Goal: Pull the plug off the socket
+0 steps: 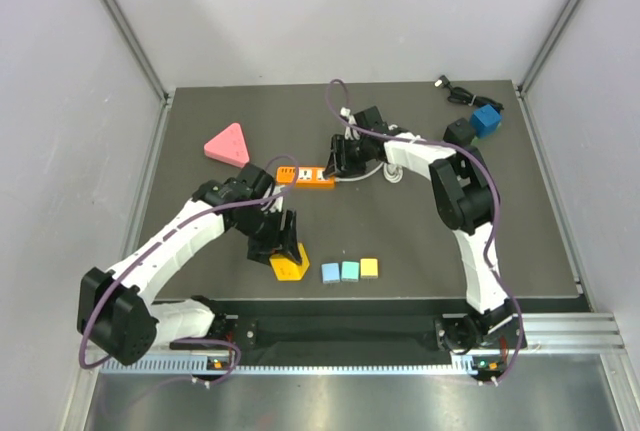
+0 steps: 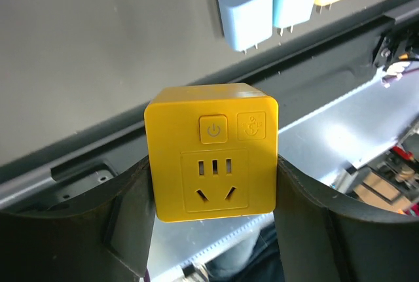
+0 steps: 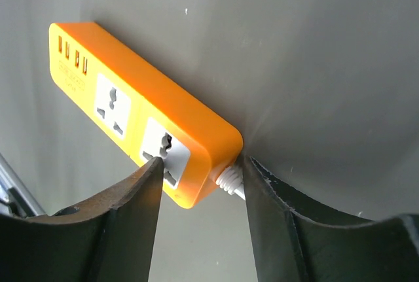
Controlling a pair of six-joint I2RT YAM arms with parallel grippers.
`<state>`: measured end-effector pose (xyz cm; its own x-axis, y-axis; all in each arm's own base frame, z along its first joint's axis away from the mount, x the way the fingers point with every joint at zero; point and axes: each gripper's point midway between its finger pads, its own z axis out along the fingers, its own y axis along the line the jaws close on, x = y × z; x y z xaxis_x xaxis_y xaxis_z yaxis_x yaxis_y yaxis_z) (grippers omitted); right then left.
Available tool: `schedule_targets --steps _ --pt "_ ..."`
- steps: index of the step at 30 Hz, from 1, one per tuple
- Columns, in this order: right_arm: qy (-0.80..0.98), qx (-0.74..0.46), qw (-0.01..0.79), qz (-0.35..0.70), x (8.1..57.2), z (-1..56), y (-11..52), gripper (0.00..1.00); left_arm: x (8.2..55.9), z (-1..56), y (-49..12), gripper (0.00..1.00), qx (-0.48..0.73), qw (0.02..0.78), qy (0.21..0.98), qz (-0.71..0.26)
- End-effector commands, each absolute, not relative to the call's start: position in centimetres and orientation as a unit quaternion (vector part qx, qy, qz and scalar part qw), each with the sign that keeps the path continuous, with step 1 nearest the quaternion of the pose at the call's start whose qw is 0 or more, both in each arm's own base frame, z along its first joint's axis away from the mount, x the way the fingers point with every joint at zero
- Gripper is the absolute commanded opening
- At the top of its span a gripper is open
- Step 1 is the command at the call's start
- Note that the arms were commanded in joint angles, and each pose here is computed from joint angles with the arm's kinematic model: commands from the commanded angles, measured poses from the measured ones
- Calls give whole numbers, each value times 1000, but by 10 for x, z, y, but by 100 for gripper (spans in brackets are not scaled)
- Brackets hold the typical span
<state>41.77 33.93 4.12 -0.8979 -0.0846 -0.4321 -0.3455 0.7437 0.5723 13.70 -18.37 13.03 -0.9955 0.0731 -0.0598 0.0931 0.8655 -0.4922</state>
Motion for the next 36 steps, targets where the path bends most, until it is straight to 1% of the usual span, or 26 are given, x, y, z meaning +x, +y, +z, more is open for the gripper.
schedule_targets --steps 1,4,7,14,18,21,24,25,27,28,30,31,34,36 --pt "898 -126 210 367 409 69 344 52 127 145 -190 0 37 -7 960 -279" --pt "898 -124 203 369 402 65 342 52 121 132 -191 0 29 -47 961 -272" --pt "899 -124 200 369 397 60 339 52 125 120 -192 0 15 -63 964 -258" --pt "897 -117 199 377 390 51 337 53 148 111 -209 0 17 -45 968 -245" --pt "895 -121 206 376 396 56 340 53 135 92 -222 0 29 -64 966 -249" --pt "895 -122 209 374 398 59 340 53 125 78 -220 0 23 -88 965 -246" --pt "894 -122 212 376 398 63 340 53 128 74 -214 0 33 -80 970 -226" --pt "894 -122 213 375 398 62 340 53 129 73 -214 2 37 -79 971 -224" --pt "894 -120 212 376 397 61 339 54 133 72 -214 12 38 -77 972 -219" --pt "893 -121 212 377 396 61 340 54 133 71 -214 23 42 -77 972 -218" --pt "894 -119 211 376 395 58 338 54 135 69 -214 32 42 -75 973 -216" --pt "895 -119 210 376 395 58 338 54 136 67 -214 38 42 -75 973 -216" --pt "896 -118 209 374 393 56 337 54 141 63 -215 45 43 -66 974 -212" --pt "895 -122 210 374 393 60 337 54 145 60 -213 54 44 -59 976 -203"
